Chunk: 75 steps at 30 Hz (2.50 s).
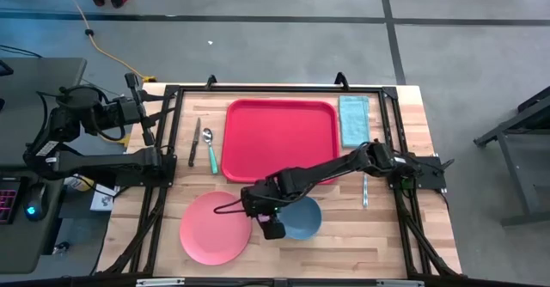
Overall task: Set up tray
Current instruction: Put the purple cup on the tray
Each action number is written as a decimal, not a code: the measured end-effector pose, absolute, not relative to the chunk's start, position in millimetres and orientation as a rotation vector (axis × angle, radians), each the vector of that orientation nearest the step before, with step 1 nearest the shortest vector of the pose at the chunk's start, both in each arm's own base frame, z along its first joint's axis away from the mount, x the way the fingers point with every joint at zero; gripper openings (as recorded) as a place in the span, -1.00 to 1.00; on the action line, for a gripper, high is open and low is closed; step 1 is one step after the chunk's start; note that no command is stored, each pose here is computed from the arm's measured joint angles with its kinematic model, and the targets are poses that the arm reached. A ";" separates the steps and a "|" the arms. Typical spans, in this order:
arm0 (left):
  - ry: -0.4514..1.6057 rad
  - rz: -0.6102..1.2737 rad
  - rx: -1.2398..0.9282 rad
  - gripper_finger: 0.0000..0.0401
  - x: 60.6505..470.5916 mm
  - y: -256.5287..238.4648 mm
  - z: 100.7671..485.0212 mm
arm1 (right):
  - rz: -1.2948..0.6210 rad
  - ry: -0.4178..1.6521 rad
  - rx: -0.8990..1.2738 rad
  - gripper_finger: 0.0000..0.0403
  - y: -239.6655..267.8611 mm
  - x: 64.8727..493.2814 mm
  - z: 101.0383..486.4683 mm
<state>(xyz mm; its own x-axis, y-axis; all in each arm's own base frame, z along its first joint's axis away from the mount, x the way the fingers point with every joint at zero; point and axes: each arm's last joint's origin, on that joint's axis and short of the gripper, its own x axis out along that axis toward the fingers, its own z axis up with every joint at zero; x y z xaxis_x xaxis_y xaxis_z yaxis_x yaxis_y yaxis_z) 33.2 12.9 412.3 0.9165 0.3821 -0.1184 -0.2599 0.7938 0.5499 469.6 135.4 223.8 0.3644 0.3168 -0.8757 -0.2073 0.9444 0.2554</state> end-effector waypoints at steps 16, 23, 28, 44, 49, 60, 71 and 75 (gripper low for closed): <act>0.229 0.348 0.555 -0.24 33.3 12.9 412.3 | 0.267 1.180 0.138 0.03 119.4 477.3 209.4; 0.229 0.347 0.555 -0.24 33.2 12.9 412.3 | 0.308 1.187 0.162 -0.33 121.3 476.6 209.6; 0.229 0.347 0.555 -0.24 33.2 12.9 412.3 | 0.307 1.187 0.167 -0.57 121.3 476.6 209.6; 0.229 0.347 0.555 -0.24 33.2 12.9 412.3 | 0.254 1.171 0.187 -0.98 119.9 474.1 220.4; 0.229 0.347 0.555 -0.24 33.2 12.8 412.3 | 0.172 1.122 0.150 -1.00 114.5 465.2 246.9; 0.234 0.345 0.554 -0.24 33.2 12.9 411.8 | -0.067 0.934 0.100 -1.00 91.2 435.9 321.1; 0.234 0.345 0.554 -0.24 33.1 12.8 411.7 | -0.527 0.780 0.276 -1.00 15.9 378.1 394.6; 0.253 0.340 0.553 -0.24 32.9 12.8 409.9 | -0.659 0.772 0.303 -1.00 -19.4 359.0 407.2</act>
